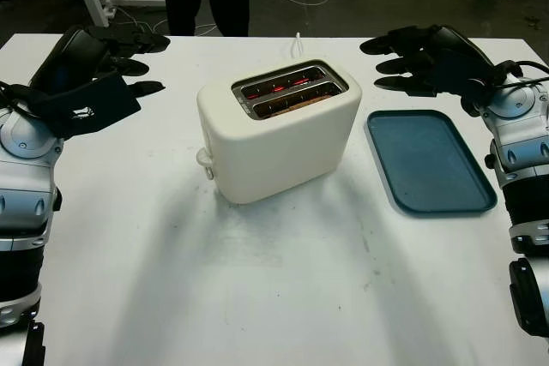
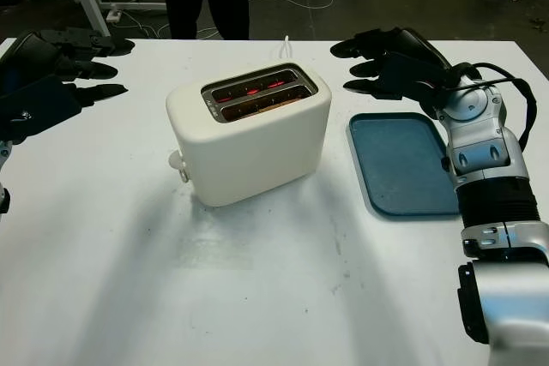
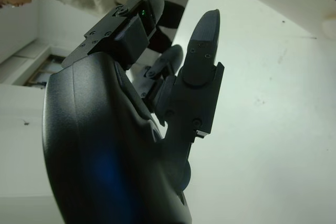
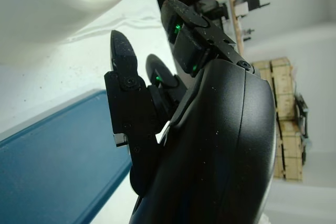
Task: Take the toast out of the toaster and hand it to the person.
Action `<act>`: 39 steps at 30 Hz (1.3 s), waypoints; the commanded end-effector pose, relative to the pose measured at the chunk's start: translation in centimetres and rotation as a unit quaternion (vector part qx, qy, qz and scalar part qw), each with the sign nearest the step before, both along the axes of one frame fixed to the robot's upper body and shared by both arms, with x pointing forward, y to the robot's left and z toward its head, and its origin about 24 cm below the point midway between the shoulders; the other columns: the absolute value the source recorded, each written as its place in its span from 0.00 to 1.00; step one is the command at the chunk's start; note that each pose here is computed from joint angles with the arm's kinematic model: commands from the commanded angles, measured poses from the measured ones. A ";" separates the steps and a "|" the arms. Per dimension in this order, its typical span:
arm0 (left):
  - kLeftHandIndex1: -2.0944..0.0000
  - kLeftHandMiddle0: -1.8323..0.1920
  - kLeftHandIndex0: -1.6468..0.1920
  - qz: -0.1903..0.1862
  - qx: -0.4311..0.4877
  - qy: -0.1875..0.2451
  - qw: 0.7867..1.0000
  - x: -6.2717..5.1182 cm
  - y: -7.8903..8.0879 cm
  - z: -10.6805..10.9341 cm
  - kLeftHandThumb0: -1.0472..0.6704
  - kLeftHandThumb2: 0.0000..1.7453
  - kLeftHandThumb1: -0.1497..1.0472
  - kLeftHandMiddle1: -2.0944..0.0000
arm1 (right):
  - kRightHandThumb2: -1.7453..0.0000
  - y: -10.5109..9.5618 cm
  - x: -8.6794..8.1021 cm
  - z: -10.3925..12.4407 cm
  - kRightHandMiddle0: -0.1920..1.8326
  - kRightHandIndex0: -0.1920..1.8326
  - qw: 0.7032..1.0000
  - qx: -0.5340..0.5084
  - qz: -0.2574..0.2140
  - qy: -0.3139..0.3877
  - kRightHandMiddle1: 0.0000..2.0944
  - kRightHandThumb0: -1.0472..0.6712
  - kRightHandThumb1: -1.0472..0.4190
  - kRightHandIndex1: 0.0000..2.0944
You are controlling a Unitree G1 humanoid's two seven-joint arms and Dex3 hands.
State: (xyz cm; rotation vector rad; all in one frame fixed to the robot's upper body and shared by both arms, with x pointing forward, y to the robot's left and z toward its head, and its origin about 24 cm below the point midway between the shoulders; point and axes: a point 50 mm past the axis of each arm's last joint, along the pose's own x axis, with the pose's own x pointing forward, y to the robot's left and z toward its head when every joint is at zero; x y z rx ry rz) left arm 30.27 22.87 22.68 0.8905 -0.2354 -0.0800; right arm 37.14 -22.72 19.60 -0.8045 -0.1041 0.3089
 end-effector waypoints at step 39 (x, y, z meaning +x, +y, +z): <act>1.00 0.55 0.50 -0.005 -0.007 -0.003 1.000 0.0 -0.2 -0.1 0.42 0.00 0.89 0.88 | 0.95 0.2 0.0 -0.4 0.43 0.47 1.000 -0.013 0.007 -0.003 0.00 0.48 0.09 0.00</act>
